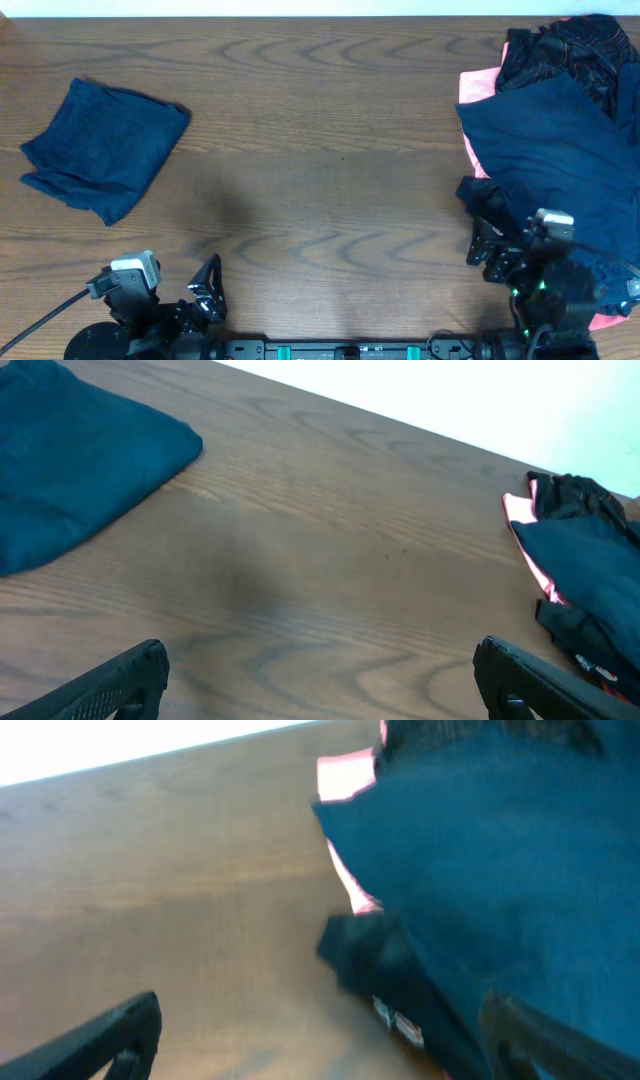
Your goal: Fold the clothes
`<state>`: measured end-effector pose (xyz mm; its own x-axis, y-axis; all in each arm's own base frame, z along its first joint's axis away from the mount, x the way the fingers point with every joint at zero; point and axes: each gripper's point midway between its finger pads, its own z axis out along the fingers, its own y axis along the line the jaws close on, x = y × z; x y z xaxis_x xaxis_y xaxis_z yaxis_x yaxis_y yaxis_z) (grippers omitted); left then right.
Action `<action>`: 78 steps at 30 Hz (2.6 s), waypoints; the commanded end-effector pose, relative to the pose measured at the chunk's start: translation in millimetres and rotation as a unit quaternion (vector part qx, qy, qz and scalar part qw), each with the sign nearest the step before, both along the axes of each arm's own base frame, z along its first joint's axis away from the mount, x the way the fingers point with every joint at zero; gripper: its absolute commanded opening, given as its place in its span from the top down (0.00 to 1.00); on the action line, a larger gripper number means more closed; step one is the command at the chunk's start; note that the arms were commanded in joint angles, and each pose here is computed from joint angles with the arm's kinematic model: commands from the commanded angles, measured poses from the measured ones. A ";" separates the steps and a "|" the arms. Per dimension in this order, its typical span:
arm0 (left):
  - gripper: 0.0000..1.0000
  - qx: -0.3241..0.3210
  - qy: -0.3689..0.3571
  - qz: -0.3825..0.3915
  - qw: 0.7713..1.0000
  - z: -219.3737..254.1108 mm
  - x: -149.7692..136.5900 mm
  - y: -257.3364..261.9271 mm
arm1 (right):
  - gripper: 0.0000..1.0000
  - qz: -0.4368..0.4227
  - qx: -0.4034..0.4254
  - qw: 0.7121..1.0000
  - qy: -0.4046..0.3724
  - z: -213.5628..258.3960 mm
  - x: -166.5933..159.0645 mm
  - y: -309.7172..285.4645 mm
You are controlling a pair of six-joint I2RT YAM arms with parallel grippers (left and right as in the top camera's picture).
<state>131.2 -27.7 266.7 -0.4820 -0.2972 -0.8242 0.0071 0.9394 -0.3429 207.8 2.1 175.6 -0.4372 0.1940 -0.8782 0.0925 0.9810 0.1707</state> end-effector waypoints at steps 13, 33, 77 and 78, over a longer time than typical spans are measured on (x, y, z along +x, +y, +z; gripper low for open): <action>0.02 0.010 -0.005 0.000 1.000 0.7 0.1 1.7 | 0.01 0.052 -0.109 0.974 -0.193 -19.0 38.1 8.7; 0.02 0.010 -0.005 0.000 1.000 0.7 0.1 1.7 | 0.01 0.058 -0.115 0.973 -0.192 -19.5 38.3 10.0; 0.02 0.170 -0.112 0.005 0.979 -85.1 73.8 20.8 | 0.01 0.058 -0.115 0.973 -0.192 -19.5 38.3 10.0; 0.02 0.175 -0.127 0.005 0.976 -84.0 79.2 20.6 | 0.01 0.058 -0.115 0.973 -0.192 -19.5 38.3 10.0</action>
<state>202.8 -4.2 186.8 -0.2784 -0.1027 -0.9549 -0.0102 0.9945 -0.1040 246.1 11.0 157.7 -0.0744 -0.0424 -0.9963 -0.0411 0.9984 -0.0394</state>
